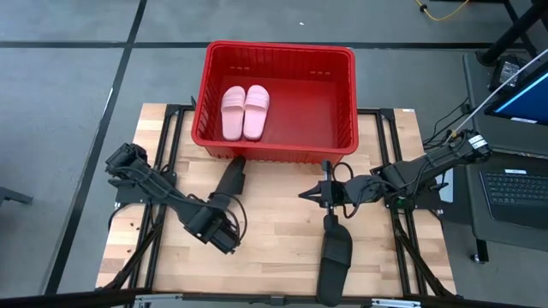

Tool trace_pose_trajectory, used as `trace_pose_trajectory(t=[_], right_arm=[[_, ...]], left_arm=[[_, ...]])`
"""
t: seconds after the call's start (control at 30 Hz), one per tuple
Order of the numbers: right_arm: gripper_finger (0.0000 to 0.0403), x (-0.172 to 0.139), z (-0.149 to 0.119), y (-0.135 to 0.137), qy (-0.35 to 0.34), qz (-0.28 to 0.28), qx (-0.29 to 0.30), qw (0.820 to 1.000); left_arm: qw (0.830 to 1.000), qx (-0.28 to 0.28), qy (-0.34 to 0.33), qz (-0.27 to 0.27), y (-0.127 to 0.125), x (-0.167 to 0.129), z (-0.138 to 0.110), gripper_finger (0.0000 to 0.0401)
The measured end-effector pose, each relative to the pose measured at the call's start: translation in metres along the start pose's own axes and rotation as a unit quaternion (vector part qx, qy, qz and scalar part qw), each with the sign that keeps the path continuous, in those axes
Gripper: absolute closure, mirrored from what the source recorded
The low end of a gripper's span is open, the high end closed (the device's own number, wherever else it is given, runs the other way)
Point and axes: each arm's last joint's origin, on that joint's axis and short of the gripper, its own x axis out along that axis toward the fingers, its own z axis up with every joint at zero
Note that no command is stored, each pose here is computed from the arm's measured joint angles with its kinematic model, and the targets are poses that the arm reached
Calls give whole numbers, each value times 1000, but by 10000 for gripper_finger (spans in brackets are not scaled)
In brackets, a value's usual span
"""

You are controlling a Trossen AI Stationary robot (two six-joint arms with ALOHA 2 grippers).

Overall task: Pick and place slides into bin
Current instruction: Put the left black slipper into the red bin

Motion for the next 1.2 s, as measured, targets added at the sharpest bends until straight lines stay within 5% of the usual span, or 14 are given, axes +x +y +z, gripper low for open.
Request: trace_pose_trajectory(t=[0.27, 1.2], right_arm=[[395, 0, -3, 0, 15, 0, -6, 1000], [395, 0, -3, 0, 15, 0, -18, 1000]], left_arm=[[999, -5, -2, -32, -8, 19, -1, 127], [998, 7, -30, 47, -5, 46, 16, 129]])
